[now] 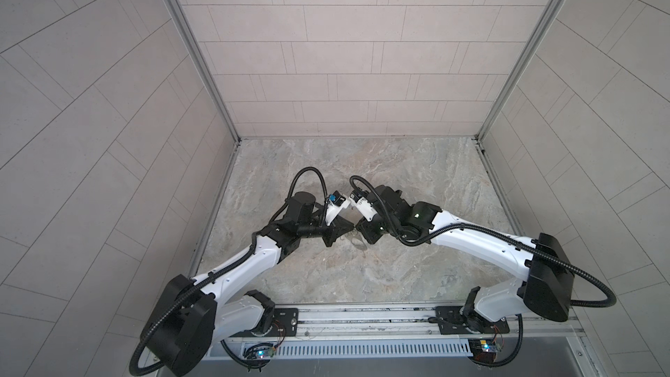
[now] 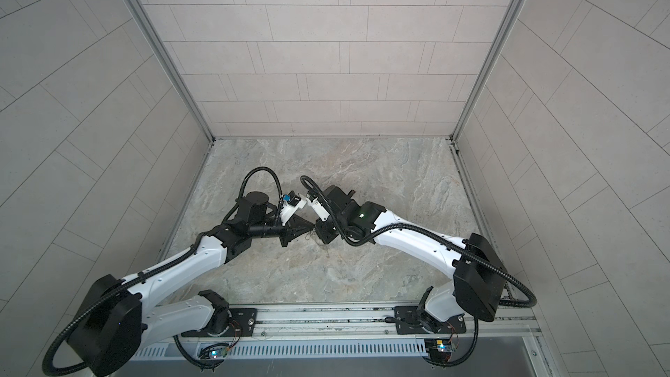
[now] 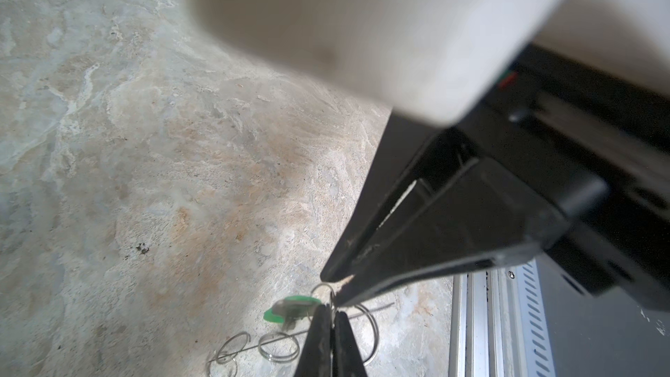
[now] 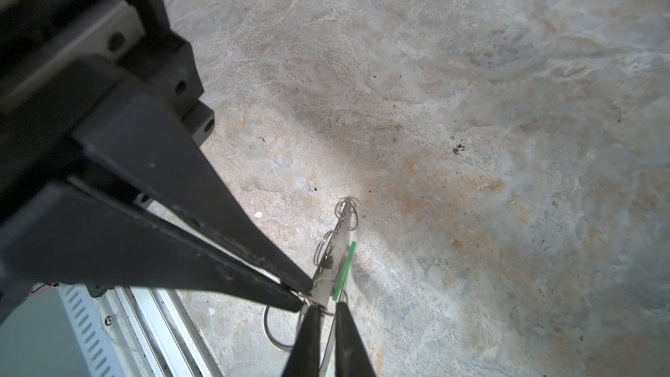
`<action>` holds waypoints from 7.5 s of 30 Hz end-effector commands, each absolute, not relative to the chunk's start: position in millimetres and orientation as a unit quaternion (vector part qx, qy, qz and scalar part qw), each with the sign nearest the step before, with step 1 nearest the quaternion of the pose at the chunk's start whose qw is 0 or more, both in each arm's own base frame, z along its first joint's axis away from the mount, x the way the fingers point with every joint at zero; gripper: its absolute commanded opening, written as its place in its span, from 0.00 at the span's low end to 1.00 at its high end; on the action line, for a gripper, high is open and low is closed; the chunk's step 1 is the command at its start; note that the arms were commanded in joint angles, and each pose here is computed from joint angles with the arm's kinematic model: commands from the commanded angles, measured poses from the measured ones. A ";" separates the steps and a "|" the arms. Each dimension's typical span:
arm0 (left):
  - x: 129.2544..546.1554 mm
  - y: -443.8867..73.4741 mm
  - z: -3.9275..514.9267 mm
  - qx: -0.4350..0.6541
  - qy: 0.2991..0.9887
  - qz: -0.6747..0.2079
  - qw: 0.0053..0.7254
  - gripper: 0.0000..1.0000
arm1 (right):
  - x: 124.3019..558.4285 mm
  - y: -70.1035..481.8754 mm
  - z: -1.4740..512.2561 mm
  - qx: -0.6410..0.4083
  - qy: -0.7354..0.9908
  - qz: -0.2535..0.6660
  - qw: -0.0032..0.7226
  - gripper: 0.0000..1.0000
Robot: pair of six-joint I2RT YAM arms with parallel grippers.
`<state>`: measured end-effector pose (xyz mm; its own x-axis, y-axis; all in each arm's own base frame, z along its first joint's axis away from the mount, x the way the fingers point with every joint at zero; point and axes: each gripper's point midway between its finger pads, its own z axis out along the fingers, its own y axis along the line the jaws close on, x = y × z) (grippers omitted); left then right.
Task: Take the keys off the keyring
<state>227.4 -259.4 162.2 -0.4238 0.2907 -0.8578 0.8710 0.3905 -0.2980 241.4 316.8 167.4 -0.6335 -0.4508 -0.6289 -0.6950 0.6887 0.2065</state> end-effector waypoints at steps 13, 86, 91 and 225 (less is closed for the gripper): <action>246.4 -273.4 186.2 0.392 0.674 -0.415 0.469 0.00 | 236.2 274.2 172.2 -0.371 0.845 0.176 0.341 0.31; 245.4 -301.7 191.4 0.442 0.581 -0.474 0.492 0.00 | 261.0 278.4 178.4 -0.633 0.665 0.151 0.366 0.21; 244.7 -302.3 191.7 0.445 0.579 -0.474 0.491 0.00 | 262.2 277.7 176.2 -0.633 0.670 0.163 0.352 0.19; 272.4 -281.3 164.3 0.395 0.750 -0.216 0.485 0.00 | 253.5 274.1 195.8 -0.492 0.796 0.137 0.326 0.13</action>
<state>250.4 -298.5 167.0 -0.0818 0.4488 -0.8899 0.8632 0.4783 0.1618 264.0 274.2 168.3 -0.4413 -0.6649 -0.6026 -0.8290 0.5592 -0.0100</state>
